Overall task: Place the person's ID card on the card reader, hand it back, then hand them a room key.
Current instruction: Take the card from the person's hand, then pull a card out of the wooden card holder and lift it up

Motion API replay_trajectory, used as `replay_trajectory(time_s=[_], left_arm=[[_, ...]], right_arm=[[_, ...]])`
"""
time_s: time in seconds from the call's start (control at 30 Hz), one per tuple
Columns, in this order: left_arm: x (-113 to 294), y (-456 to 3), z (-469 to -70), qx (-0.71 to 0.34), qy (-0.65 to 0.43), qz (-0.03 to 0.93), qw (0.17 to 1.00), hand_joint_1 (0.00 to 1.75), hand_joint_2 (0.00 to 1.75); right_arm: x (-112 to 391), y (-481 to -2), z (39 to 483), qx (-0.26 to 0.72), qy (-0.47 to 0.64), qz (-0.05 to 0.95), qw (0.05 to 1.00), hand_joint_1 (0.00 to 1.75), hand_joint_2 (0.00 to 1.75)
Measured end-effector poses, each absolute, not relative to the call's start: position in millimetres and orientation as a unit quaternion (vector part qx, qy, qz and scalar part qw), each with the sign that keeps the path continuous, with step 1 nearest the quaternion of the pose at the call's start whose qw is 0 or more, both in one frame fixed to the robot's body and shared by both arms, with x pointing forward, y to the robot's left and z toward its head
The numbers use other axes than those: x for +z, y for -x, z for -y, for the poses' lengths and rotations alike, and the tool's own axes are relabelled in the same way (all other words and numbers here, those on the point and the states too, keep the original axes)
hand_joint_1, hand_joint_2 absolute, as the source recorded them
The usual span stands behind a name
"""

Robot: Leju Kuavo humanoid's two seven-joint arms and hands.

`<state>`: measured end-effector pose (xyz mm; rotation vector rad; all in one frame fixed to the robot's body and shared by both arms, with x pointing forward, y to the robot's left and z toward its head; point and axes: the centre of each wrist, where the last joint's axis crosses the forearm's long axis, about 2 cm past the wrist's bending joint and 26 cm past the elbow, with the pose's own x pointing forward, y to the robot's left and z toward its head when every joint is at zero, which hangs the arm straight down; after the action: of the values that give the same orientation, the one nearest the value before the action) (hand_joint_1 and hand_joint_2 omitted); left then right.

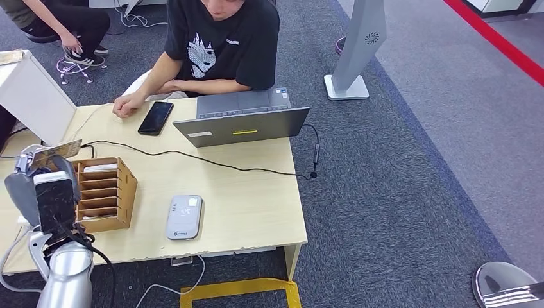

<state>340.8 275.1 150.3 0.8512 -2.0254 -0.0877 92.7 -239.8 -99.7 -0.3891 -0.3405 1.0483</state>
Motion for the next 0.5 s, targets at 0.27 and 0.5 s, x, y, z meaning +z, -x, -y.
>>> replay_trajectory(time_s=[0.27,0.5], left_arm=[[128,-315,-228,-0.138,-0.28,0.818,0.484,1.75,1.75],[120,-303,-201,-0.174,-0.238,0.816,0.497,1.75,1.75]], right_arm=[[-100,-90,240,0.494,0.185,0.16,0.834,0.0,1.75],[-100,-90,240,0.494,0.184,0.16,0.834,0.0,1.75]])
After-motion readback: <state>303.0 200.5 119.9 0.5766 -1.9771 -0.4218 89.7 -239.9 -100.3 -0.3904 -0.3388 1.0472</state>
